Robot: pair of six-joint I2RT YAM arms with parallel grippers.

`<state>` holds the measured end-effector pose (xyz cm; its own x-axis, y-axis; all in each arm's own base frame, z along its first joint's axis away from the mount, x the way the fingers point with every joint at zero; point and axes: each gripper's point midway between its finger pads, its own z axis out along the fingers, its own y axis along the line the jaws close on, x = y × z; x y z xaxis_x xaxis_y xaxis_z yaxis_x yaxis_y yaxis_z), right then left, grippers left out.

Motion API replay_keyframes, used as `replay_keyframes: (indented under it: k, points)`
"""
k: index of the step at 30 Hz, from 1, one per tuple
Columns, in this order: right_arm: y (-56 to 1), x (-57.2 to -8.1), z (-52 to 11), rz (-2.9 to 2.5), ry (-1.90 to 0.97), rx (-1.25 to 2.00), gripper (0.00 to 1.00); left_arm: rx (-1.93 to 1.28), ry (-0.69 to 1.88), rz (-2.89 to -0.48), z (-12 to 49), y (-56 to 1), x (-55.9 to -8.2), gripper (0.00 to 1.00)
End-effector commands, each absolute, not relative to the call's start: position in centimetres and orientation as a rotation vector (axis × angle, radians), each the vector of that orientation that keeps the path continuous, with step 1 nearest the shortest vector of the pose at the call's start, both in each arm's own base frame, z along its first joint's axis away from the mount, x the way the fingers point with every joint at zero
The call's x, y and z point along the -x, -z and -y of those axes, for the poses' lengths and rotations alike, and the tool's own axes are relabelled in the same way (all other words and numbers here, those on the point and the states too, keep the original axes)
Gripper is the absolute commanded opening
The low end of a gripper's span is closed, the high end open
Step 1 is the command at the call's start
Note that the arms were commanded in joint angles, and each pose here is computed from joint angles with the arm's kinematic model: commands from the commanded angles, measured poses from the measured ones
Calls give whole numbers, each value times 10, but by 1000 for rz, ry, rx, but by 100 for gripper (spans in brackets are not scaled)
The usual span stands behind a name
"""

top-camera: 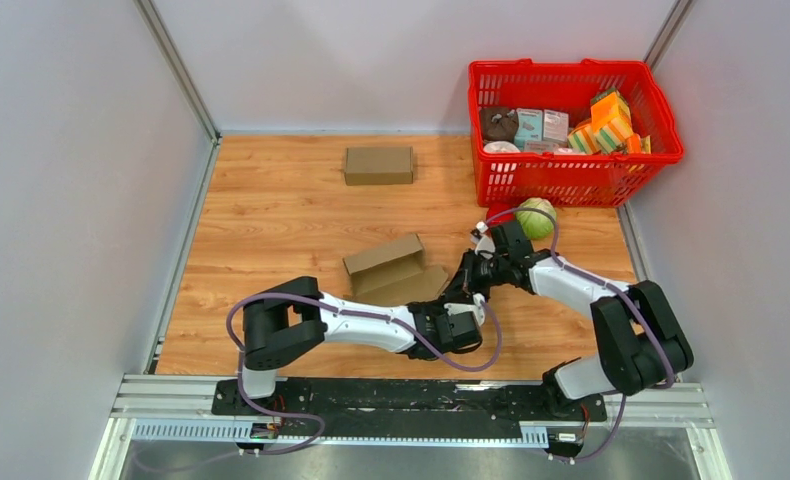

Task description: Fold the paper box

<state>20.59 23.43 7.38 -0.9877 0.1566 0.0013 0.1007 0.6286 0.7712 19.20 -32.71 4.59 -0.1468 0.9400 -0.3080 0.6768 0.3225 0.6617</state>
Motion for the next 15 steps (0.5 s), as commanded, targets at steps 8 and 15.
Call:
replay_keyframes:
  k: [8, 15]
  points:
    - [-202, -271, -163, -2356, -1233, -134, 75, -987, -258, -2174, 282, -129, -203, 0]
    - [-197, -260, -153, -2313, -933, 27, 84, -156, 390, -2504, 251, -195, -210, 0]
